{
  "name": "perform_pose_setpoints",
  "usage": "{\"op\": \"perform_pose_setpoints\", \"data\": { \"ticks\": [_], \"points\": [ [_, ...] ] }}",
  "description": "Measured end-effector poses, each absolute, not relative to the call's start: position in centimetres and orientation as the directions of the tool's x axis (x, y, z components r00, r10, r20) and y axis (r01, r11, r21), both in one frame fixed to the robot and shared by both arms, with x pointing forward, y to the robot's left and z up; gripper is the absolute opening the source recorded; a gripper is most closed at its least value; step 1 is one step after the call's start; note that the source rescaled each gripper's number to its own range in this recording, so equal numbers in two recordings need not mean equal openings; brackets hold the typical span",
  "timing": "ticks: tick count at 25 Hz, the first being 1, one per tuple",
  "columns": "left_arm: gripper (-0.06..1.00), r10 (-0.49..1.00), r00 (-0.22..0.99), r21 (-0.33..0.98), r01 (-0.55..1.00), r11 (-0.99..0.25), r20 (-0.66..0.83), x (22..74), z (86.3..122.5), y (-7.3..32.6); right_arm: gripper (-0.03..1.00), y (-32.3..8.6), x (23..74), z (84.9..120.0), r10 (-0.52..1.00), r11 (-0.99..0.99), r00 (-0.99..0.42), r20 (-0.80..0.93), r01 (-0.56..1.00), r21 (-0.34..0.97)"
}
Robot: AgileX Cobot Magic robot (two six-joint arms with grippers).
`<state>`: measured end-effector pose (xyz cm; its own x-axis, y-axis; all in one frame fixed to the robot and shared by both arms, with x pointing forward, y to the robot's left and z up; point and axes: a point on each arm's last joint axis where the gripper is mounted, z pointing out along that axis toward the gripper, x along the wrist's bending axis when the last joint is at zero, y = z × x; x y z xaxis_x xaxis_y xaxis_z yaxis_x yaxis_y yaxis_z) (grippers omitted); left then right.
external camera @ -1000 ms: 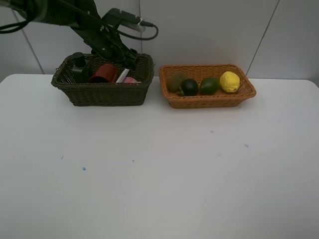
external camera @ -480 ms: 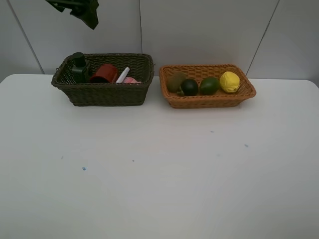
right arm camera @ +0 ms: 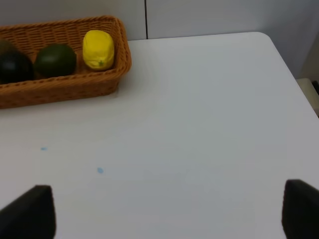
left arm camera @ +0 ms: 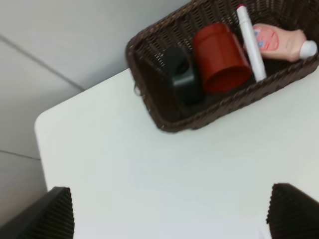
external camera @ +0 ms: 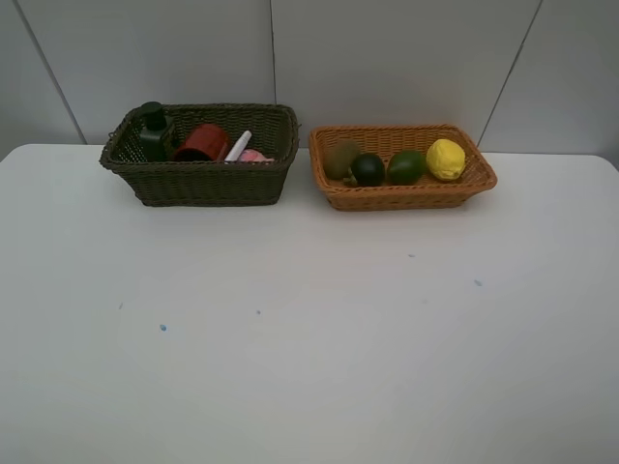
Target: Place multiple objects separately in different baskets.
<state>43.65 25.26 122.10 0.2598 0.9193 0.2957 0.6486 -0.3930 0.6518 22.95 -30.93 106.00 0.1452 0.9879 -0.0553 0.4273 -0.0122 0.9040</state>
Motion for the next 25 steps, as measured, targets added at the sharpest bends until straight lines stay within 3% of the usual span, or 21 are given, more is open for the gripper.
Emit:
{"op": "perform_pose_setpoints", "data": {
  "ticks": [9, 15, 25],
  "points": [
    [1.00, 0.963, 0.139, 0.756, 0.598, -0.267, 0.230, 32.5, 119.0, 29.9, 0.99, -30.9, 23.0, 106.0, 0.988, -0.012, 0.145, -0.055, 0.427, 0.904],
    [1.00, 0.993, 0.057, 0.873, 0.473, -0.121, 0.107, 24.5, 114.5, 33.0, 0.99, -30.9, 23.0, 106.0, 0.988, -0.012, 0.145, -0.055, 0.427, 0.904],
    [1.00, 1.000, 0.031, 0.914, 0.405, -0.010, -0.003, 20.5, 109.2, 33.2, 0.99, -30.9, 23.0, 106.0, 0.988, -0.012, 0.145, -0.055, 0.427, 0.904]
  ]
}}
